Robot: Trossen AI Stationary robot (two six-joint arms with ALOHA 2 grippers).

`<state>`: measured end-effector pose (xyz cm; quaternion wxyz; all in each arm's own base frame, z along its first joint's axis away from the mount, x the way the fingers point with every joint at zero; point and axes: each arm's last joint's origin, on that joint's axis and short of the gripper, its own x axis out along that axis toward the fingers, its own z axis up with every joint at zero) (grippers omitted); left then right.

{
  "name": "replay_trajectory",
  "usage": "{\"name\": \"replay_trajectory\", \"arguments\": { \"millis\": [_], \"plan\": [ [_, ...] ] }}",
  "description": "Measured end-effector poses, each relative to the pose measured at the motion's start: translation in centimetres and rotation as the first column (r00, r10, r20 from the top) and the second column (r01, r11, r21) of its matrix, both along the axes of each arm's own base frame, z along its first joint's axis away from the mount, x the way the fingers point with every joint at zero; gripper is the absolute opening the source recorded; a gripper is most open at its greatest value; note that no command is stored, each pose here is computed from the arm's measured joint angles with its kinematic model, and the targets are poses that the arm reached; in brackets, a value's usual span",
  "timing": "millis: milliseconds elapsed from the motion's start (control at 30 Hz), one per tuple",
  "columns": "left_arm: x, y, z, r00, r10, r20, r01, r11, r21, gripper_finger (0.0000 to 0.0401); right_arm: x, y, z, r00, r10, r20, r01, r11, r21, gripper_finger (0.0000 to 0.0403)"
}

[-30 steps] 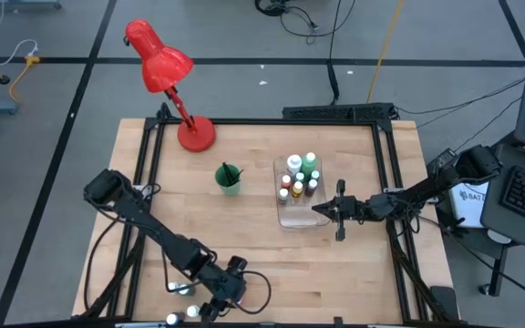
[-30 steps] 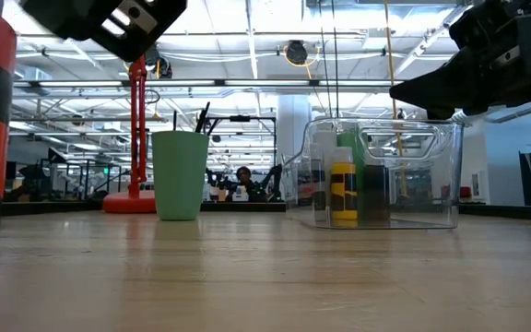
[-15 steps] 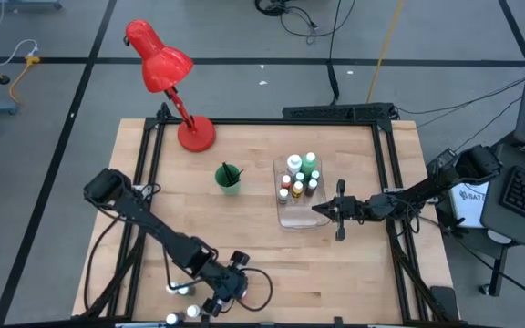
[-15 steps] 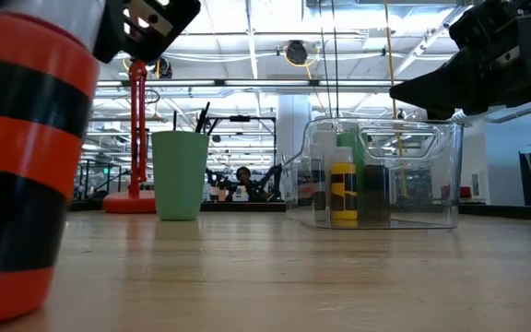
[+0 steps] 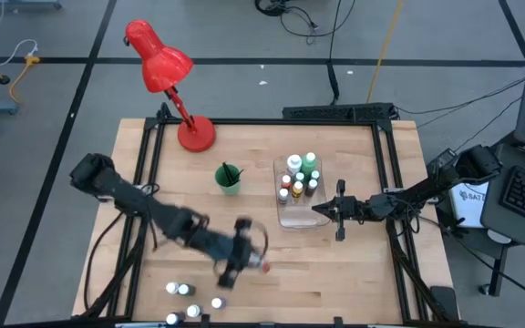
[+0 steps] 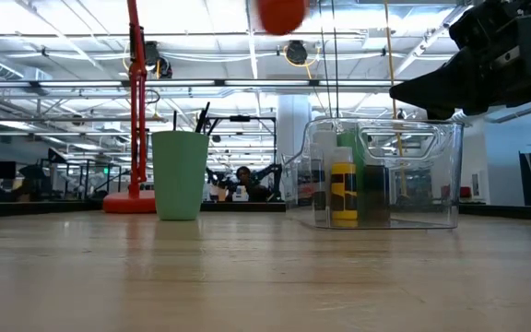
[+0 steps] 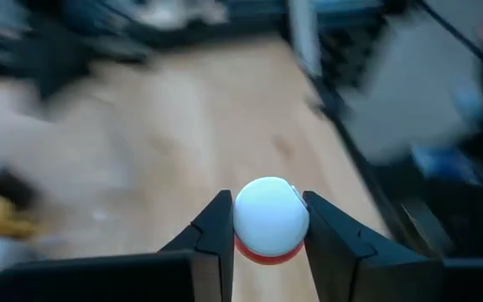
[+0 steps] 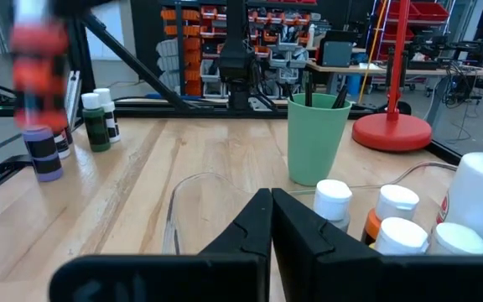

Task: Pick & Place Paint Supplies
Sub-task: Put the small red paint bottle into the transparent bin

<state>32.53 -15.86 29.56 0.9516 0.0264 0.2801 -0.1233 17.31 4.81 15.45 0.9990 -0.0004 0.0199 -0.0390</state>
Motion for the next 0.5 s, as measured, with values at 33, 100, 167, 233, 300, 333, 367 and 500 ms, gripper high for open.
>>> {"name": "replay_trajectory", "arguments": {
  "millis": [33, 100, 167, 233, 300, 333, 367, 500],
  "plan": [
    [0.3, 0.9, 0.8, 0.999, 0.041, 0.019, -0.041, 0.999, -0.004, 0.0098, 0.0, 0.0, 0.0, 1.000, 0.000, 0.000, 0.000, 1.000, 0.000, 0.0004],
    [1.1, 2.5, 1.6, 0.996, 0.077, 0.034, -0.078, 0.997, 0.017, 0.0098, 0.0, 0.0, 0.0, 1.000, 0.000, -0.004, 0.000, 1.000, -0.001, 0.0004],
    [1.8, 3.7, 2.3, 0.994, 0.087, 0.065, -0.090, 0.995, 0.039, 0.0098, 0.0, 0.0, -0.1, 1.000, 0.000, -0.010, 0.000, 1.000, -0.004, 0.0004],
    [2.8, 5.2, 2.7, 0.987, 0.104, 0.119, -0.111, 0.992, 0.055, 0.0098, 0.0, 0.0, -0.1, 1.000, 0.000, -0.010, 0.000, 1.000, -0.004, 0.0004],
    [3.6, 6.7, 3.1, 0.974, 0.132, 0.184, -0.145, 0.988, 0.058, 0.0098, 0.0, 0.0, -0.1, 1.000, 0.000, -0.013, 0.000, 1.000, -0.007, 0.0004],
    [3.9, 7.6, 3.0, 0.969, 0.153, 0.192, -0.168, 0.984, 0.062, 0.0098, 0.0, 0.0, -0.1, 1.000, 0.000, -0.011, 0.000, 1.000, -0.007, 0.0004],
    [4.4, 8.3, 2.5, 0.965, 0.174, 0.196, -0.190, 0.980, 0.063, 0.0098, 0.0, 0.0, -0.1, 1.000, 0.000, -0.011, 0.000, 1.000, -0.009, 0.0004],
    [6.0, 10.8, 0.6, 0.961, 0.223, 0.165, -0.234, 0.971, 0.051, 0.0098, 0.0, 0.0, -0.1, 1.000, 0.000, -0.013, 0.000, 1.000, -0.017, 0.0004]
  ]
}}
